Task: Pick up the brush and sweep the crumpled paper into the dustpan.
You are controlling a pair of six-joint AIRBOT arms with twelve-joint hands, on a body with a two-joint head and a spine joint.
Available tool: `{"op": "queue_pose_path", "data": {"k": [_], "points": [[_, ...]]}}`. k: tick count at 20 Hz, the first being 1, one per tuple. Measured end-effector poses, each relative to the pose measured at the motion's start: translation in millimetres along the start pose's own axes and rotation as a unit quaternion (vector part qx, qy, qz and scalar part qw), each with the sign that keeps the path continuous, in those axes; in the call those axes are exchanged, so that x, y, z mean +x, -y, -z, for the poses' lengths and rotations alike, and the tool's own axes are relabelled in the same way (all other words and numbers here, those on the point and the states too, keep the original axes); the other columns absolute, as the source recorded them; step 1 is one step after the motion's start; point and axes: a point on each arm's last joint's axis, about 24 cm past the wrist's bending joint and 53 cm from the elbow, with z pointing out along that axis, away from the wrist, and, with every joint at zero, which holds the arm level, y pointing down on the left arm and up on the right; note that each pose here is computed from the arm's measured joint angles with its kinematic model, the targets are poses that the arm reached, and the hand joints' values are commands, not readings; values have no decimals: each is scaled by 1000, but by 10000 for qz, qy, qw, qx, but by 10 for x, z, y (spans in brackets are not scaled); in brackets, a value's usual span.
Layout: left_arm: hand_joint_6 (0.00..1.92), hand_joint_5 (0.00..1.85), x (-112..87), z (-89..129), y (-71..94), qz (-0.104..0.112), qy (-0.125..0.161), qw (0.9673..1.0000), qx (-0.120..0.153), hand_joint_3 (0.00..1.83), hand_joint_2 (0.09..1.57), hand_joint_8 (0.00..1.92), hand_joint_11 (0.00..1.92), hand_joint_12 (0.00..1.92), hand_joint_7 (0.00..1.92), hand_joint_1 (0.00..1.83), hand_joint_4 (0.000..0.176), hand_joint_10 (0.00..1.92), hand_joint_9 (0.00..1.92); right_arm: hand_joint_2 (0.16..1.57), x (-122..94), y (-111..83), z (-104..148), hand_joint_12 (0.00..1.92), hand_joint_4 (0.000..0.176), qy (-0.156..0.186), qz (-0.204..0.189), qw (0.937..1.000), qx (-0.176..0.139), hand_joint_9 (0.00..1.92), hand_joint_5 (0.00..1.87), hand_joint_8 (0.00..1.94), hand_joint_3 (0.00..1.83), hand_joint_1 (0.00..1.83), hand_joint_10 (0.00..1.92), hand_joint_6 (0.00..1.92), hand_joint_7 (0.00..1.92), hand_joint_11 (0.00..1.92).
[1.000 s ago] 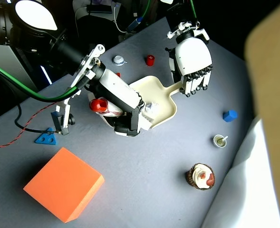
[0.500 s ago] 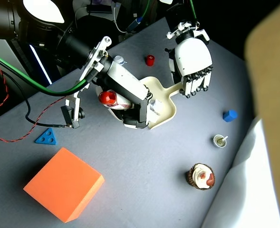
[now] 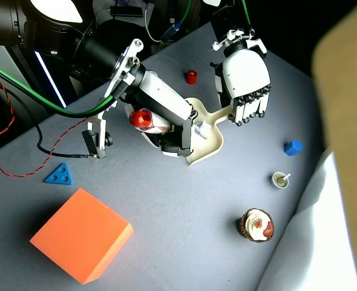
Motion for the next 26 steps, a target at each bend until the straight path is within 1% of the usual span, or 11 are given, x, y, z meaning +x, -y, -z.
{"op": "queue_pose_path", "data": {"k": [1, 2, 3, 4, 5, 6, 7, 8, 10, 22, 26], "points": [[1043, 1013, 1, 0, -1, 9, -3, 10000, -1, 0, 1096, 745, 767, 761, 1048, 1264, 0, 531, 967, 1311, 4, 0, 0, 1921, 0, -6, -5, 10000, -1, 998, 764, 1941, 3, 1174, 1921, 1921, 966, 981], [1058, 985, 4, 0, -2, 24, -6, 10000, -5, 22, 1094, 723, 771, 754, 1026, 1346, 0, 1001, 931, 1318, 3, -1, 1, 1921, 0, -4, -2, 10000, 0, 996, 717, 1941, 2, 1166, 1921, 1921, 955, 975], [1058, 985, 4, 0, -2, 24, -6, 10000, -5, 22, 1094, 723, 771, 754, 1026, 1346, 0, 1001, 931, 1318, 1, -2, 1, 1921, 0, -1, -1, 10000, -2, 996, 717, 1941, 2, 1166, 1921, 1921, 955, 975], [1061, 1005, 4, 0, -2, 26, -6, 10000, -5, 0, 1102, 767, 772, 742, 1032, 1262, 0, 523, 961, 1299, 3, -2, 1, 1921, 0, -3, -1, 10000, -2, 993, 768, 1941, 0, 1191, 1921, 1921, 961, 963], [1069, 979, 4, 0, -2, 24, -6, 10000, -5, 0, 1105, 714, 772, 743, 1026, 1349, 0, 1057, 917, 1293, 4, -2, 1, 1921, 0, -5, -4, 10000, -3, 983, 773, 1941, 0, 1203, 1921, 1921, 954, 956], [1098, 955, 4, 0, -2, 24, -6, 10000, -5, 2, 1113, 748, 768, 754, 999, 1364, 0, 1193, 894, 1297, 3, -2, 1, 1921, 0, -4, -2, 10000, -2, 968, 758, 1941, 0, 1189, 1921, 1921, 940, 953], [1062, 1012, 4, 0, -2, 24, -6, 10000, -5, 0, 1100, 780, 764, 748, 1026, 1246, 0, 243, 1041, 1306, 3, -1, 1, 1921, 0, -4, -2, 10000, 0, 964, 734, 1941, 2, 1169, 1921, 1921, 930, 963], [1062, 1012, 3, 0, -2, 24, -4, 10000, -6, 0, 1100, 780, 764, 748, 1026, 1246, 0, 243, 1041, 1306, 3, -1, 1, 1921, 0, -4, -2, 10000, 0, 964, 734, 1941, 2, 1169, 1921, 1921, 930, 963], [1038, 1028, 4, 0, -2, 25, -6, 10000, -5, 1, 1093, 761, 780, 718, 1040, 1244, 0, 50, 1122, 1304, 1, -1, 1, 1921, 0, -3, -7, 10000, 0, 963, 722, 1941, 1, 1176, 1921, 1921, 932, 959], [1075, 1011, 3, 0, -4, 25, -5, 10000, -7, 2, 1108, 828, 786, 644, 992, 1240, 0, 4, 1109, 1301, -78, 12, 2, 1921, 0, 112, -68, 9999, 19, 959, 671, 1941, 0, 1196, 1921, 1921, 912, 952], [1024, 1042, 3, 0, -4, 25, -5, 10000, -7, 0, 1093, 768, 824, 617, 1027, 1246, 0, 3, 1130, 1304, -92, 12, 2, 1921, 0, 125, -84, 9999, 17, 973, 712, 1941, 0, 1175, 1921, 1921, 939, 973]]}}
